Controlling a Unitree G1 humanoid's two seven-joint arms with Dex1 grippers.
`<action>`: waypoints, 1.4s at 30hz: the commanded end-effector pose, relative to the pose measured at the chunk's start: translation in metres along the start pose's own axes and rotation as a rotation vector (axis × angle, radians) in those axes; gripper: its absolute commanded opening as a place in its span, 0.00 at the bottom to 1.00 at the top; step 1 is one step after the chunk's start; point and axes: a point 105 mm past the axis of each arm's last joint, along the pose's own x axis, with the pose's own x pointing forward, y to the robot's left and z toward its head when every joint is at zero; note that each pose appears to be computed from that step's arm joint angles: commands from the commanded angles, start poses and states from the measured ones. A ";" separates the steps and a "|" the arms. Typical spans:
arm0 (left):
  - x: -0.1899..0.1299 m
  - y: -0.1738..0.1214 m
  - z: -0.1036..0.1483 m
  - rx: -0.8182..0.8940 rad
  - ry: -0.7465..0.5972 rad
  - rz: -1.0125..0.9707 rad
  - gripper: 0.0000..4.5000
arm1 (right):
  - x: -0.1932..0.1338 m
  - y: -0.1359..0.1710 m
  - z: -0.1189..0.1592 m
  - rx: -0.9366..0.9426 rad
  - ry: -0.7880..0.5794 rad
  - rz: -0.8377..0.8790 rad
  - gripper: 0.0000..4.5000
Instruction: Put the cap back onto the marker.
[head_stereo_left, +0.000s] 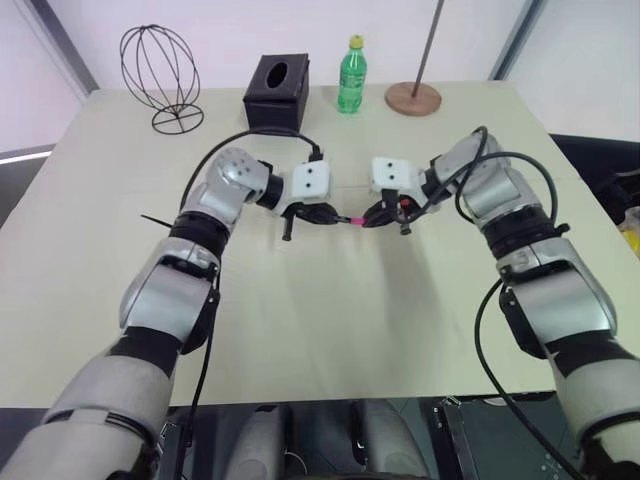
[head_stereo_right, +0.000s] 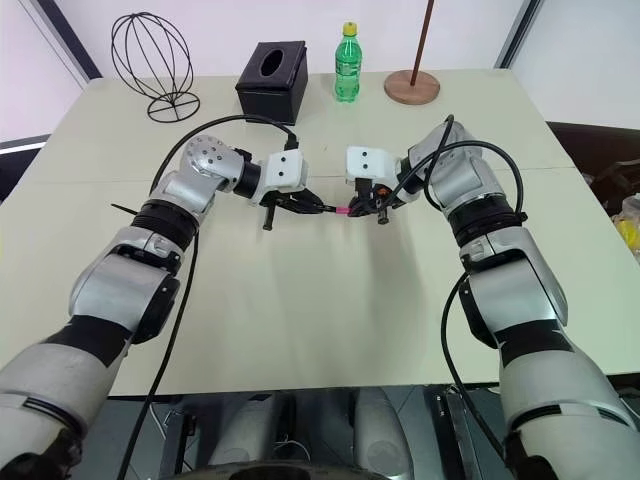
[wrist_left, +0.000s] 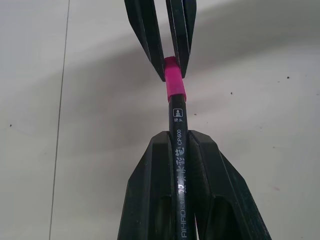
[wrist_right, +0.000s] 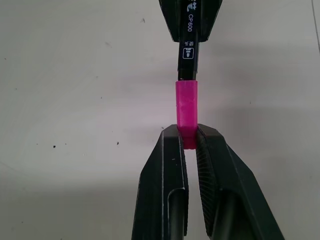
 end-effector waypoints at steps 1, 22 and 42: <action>0.019 -0.003 0.043 0.158 -0.122 -0.032 0.00 | -0.006 -0.011 0.048 -0.076 -0.120 -0.030 0.02; 0.016 -0.001 0.058 0.111 -0.239 -0.017 0.00 | -0.013 -0.011 0.070 -0.094 -0.195 -0.035 0.02; -0.008 0.013 0.020 0.075 -0.034 0.052 0.00 | -0.011 -0.008 0.036 -0.162 -0.051 -0.037 0.02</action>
